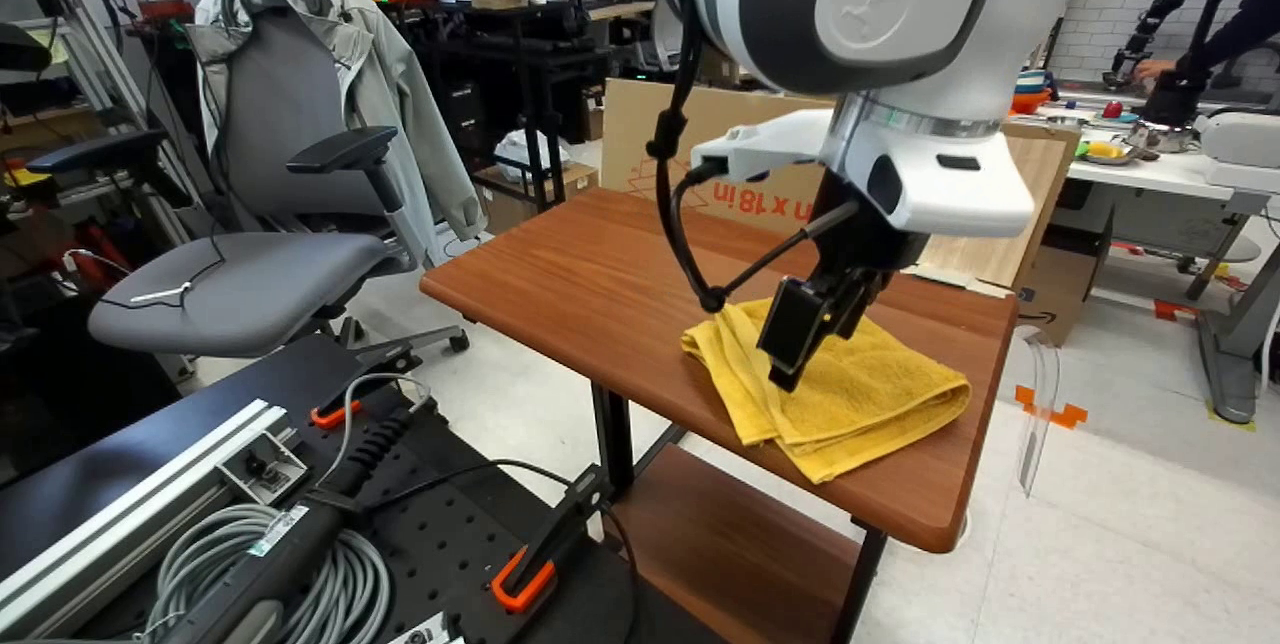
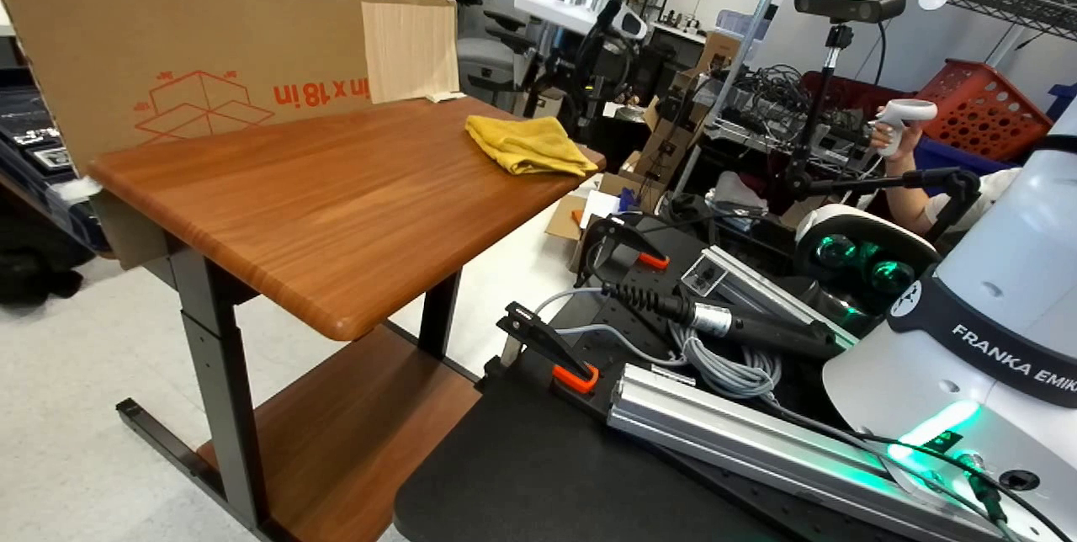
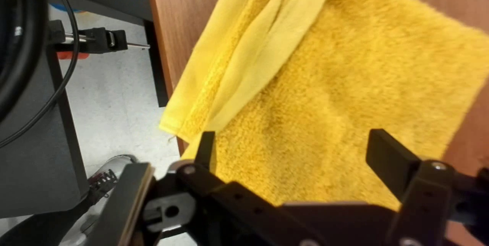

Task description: Use the yellow towel to wipe the table

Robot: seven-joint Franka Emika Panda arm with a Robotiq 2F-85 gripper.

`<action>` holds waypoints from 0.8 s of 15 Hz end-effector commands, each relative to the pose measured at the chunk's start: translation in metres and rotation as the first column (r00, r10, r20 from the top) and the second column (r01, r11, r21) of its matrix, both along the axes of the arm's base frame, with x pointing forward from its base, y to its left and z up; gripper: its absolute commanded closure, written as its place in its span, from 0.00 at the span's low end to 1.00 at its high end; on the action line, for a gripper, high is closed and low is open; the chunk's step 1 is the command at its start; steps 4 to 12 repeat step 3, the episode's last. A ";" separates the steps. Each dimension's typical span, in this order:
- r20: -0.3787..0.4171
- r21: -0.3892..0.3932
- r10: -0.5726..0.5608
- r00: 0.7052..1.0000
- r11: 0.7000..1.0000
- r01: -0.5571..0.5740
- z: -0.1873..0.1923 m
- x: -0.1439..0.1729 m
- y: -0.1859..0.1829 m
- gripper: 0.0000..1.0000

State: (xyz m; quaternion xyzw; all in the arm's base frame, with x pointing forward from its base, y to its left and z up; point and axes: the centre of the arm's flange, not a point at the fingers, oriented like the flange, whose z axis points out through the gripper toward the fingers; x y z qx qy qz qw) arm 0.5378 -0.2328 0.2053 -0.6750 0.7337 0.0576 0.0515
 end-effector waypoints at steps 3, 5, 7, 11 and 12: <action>0.067 0.040 -0.021 0.998 0.999 0.018 0.044 -0.007 -0.006 0.00; 0.067 0.040 -0.021 0.998 0.999 0.018 0.044 -0.007 -0.006 0.00; 0.067 0.040 -0.021 0.998 0.999 0.018 0.044 -0.007 -0.006 0.00; 0.067 0.040 -0.021 0.998 0.999 0.018 0.044 -0.007 -0.006 0.00; 0.067 0.040 -0.021 0.998 0.999 0.018 0.044 -0.007 -0.006 0.00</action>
